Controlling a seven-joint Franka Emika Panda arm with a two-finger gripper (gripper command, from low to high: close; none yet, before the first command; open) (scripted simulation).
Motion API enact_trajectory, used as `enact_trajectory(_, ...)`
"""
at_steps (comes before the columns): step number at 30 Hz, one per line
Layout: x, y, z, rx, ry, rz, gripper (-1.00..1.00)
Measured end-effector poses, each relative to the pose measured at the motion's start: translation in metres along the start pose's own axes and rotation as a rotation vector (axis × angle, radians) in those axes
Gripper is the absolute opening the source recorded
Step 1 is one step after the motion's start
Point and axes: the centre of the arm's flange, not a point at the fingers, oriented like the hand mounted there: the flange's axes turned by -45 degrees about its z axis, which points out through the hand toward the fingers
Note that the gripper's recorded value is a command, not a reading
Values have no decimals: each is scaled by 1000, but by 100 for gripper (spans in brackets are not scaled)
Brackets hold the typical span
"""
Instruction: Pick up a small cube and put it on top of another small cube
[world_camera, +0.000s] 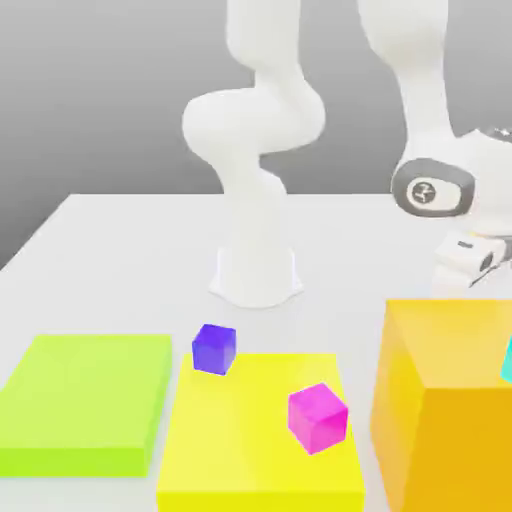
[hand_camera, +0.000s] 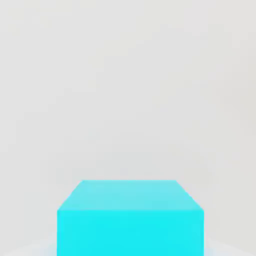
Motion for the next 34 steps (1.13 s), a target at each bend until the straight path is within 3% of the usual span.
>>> enact_trajectory(5, 62, 28, -56, 27, 88, 330, -100)
enact_trajectory(10, 116, 62, -128, 108, 170, 719, -100)
enact_trajectory(14, 138, 124, -177, 181, 201, 1095, -100)
enact_trajectory(19, 121, 225, -202, 210, 179, 1576, -100)
enact_trajectory(26, 1, 351, -125, 5, 18, 2056, -100)
enact_trajectory(30, -10, 357, -78, -14, 3, 2083, -100)
enact_trajectory(31, -10, 356, -69, -12, 2, 2083, 100)
enact_trajectory(34, -10, 356, -69, -12, 2, 2082, 100)
